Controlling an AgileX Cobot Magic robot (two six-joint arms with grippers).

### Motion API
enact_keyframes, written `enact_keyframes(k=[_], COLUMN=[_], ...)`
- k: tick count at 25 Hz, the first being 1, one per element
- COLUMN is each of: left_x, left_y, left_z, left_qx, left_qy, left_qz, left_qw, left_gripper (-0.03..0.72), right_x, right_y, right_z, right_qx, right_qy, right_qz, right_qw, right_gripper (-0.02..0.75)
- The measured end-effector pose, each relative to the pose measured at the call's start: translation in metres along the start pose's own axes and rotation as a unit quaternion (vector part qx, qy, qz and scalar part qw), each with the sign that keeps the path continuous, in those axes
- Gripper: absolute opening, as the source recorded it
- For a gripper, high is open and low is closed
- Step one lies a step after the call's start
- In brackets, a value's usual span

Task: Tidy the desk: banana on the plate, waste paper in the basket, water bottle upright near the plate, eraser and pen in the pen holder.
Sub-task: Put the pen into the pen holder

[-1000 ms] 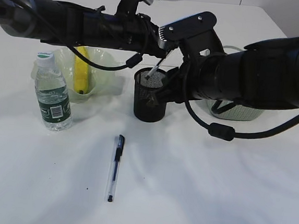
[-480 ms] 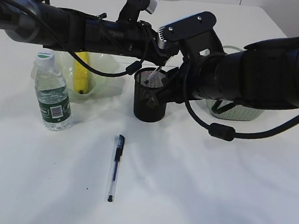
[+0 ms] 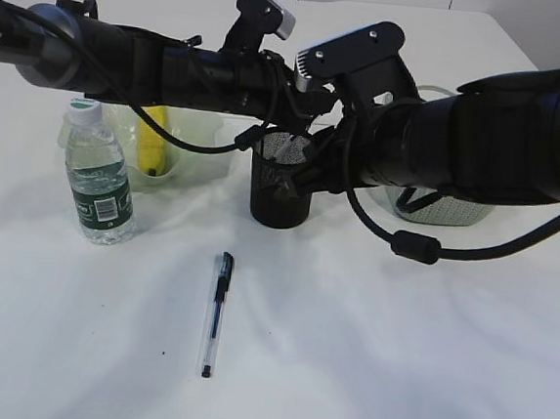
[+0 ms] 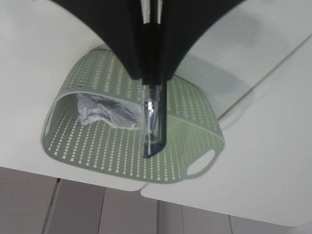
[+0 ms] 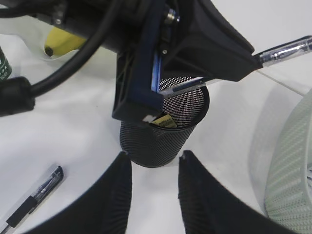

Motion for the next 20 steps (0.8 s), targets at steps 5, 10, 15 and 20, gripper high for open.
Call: enact_keyframes(k=[5, 10, 15, 20], left_x=[0.001, 0.001, 0.001, 0.001], left_y=[-0.0029, -0.0029, -0.0029, -0.0029], left_z=[0.0008, 0.0008, 0.0008, 0.0008], left_qx=[0.005, 0.005, 0.005, 0.005], left_qy=[0.004, 0.004, 0.004, 0.004], left_qz=[0.0, 0.0, 0.0, 0.0], left_qw=[1.0, 1.0, 1.0, 1.0], left_gripper=[0.034, 0.038, 0.05, 0.06], right_x=[-0.0003, -0.0015, -0.004, -0.004], right_y=[-0.0001, -0.0003, -0.0006, -0.0006], right_z=[0.0, 0.0, -0.0001, -0.0001], right_qx=[0.0, 0.001, 0.002, 0.002], right_qy=[-0.001, -0.005, -0.014, -0.014], right_qz=[-0.002, -0.005, -0.009, -0.009], right_qw=[1.0, 1.0, 1.0, 1.0], right_gripper=[0.249, 0.249, 0.249, 0.249])
Point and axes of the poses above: a point on each arm's last joint axis where the gripper is mounted, z pointing out along that axis toward the gripper, x along the wrist's bending axis when the last joint is at zero, y = z × x, the point moved 5 cm from there along z, pointing out along that axis toward the gripper, and after that the axes turned 11 degrees about z, right-handed, at the moved point
